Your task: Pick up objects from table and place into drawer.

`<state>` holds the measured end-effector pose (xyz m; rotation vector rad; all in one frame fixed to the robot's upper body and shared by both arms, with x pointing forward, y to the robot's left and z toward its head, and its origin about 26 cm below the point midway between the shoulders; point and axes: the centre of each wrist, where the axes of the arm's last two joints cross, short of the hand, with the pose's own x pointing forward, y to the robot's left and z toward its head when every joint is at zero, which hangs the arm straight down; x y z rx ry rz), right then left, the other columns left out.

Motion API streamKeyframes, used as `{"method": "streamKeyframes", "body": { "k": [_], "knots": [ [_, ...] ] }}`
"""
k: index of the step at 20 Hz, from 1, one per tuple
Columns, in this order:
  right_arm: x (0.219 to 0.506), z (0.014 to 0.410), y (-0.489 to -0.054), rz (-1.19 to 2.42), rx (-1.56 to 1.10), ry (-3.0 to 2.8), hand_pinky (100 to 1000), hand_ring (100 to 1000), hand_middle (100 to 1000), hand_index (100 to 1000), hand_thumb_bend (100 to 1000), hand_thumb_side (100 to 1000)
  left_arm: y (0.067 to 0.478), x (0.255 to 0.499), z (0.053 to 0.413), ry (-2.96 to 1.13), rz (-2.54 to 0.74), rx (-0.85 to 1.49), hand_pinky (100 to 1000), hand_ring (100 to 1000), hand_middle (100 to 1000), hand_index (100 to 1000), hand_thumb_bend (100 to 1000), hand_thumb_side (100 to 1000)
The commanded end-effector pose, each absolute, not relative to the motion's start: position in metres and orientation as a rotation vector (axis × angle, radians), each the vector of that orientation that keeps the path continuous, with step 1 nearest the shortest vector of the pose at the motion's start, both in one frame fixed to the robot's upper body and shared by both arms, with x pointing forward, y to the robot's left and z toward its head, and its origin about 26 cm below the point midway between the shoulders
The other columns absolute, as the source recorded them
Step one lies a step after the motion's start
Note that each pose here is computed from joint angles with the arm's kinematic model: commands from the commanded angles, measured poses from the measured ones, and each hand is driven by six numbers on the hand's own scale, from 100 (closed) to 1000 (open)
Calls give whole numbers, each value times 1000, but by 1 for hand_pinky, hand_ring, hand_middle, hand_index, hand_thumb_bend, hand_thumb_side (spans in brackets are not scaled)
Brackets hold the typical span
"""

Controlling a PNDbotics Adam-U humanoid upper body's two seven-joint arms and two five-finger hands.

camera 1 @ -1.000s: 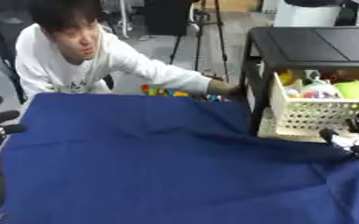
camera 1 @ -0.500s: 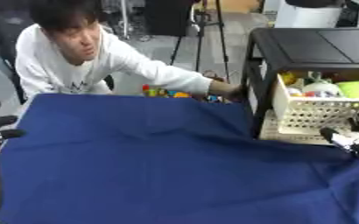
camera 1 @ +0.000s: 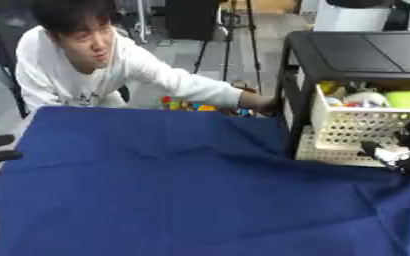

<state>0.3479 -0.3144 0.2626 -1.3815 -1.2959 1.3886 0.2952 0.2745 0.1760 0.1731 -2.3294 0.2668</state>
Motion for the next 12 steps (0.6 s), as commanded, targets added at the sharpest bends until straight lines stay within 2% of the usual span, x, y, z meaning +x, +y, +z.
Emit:
{"method": "streamKeyframes", "body": {
  "k": [1, 12],
  "knots": [
    [347, 272, -317, 1375, -1420, -1304, 141, 567, 722, 847, 445, 971, 274, 294, 183, -2358, 254, 172, 548, 624, 694, 894, 393, 984],
    [350, 275, -325, 1331, -1467, -1289, 144, 572, 729, 854, 437, 980, 273, 295, 183, -2365, 248, 171, 549, 622, 693, 895, 390, 987]
  ]
}}
